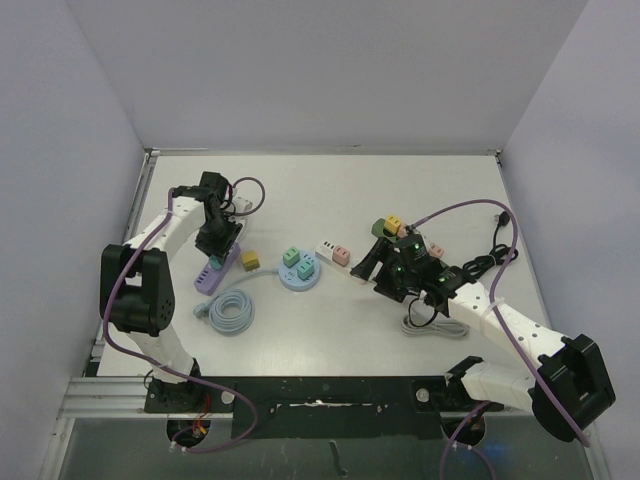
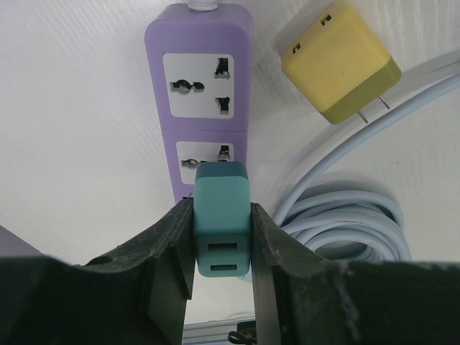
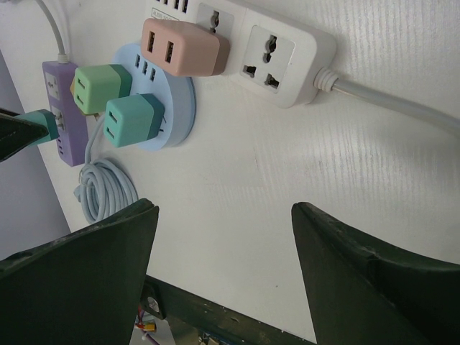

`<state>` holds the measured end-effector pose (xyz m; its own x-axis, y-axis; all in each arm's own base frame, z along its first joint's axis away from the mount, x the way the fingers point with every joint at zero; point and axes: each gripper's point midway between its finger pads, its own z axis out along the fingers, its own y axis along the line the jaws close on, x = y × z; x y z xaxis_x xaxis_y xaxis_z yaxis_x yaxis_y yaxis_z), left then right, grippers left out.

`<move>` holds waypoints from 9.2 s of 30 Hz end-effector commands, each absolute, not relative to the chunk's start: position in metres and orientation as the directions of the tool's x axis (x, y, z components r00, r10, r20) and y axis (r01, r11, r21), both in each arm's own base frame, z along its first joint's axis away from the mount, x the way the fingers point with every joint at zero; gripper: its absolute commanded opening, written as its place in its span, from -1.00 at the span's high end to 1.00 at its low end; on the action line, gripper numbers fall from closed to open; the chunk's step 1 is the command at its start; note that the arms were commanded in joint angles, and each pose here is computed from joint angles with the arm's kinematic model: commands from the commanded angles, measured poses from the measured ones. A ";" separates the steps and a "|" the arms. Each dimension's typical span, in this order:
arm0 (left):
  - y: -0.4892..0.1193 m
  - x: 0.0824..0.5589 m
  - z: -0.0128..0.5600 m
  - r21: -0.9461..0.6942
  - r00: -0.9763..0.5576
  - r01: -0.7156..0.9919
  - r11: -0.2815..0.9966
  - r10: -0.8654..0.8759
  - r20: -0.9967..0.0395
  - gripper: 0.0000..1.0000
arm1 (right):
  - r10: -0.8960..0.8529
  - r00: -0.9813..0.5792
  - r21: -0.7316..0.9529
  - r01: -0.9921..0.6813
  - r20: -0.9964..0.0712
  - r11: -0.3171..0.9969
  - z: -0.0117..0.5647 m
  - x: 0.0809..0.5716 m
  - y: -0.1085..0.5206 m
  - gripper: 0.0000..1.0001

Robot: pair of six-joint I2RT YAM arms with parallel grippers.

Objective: Insert the plug

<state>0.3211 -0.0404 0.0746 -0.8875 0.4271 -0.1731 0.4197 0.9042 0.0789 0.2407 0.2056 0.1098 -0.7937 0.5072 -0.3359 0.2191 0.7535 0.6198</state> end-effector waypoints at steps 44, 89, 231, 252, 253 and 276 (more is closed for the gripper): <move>-0.044 0.329 0.036 -0.085 -0.946 0.286 0.954 0.267 -0.185 0.53 | 0.517 -0.760 0.632 0.185 -0.394 0.753 0.127 0.253 0.204 -0.55; -0.129 0.375 0.106 -0.076 -0.665 -0.345 0.935 -0.301 -0.683 -0.20 | 0.534 -0.734 0.616 0.201 -0.420 0.761 0.123 0.251 0.192 -0.57; -0.163 0.219 0.186 -0.483 -0.440 0.220 0.848 -0.356 -0.825 -0.54 | -0.699 -0.528 0.156 -0.837 -0.482 0.524 0.092 0.311 0.211 0.95; -0.160 0.218 0.182 -0.484 -0.444 0.202 0.851 -0.361 -0.820 -0.54 | -0.677 -0.573 0.156 -0.804 -0.463 0.573 0.080 0.314 0.215 0.92; -0.160 0.218 0.182 -0.484 -0.443 0.200 0.852 -0.362 -0.820 -0.54 | -0.684 -0.563 0.135 -0.808 -0.465 0.574 0.078 0.315 0.215 0.91; -0.150 0.220 0.187 -0.503 -0.423 0.142 0.853 -0.407 -0.810 -0.54 | -0.761 -0.578 -0.030 -0.790 -0.293 0.612 0.005 0.290 0.187 1.00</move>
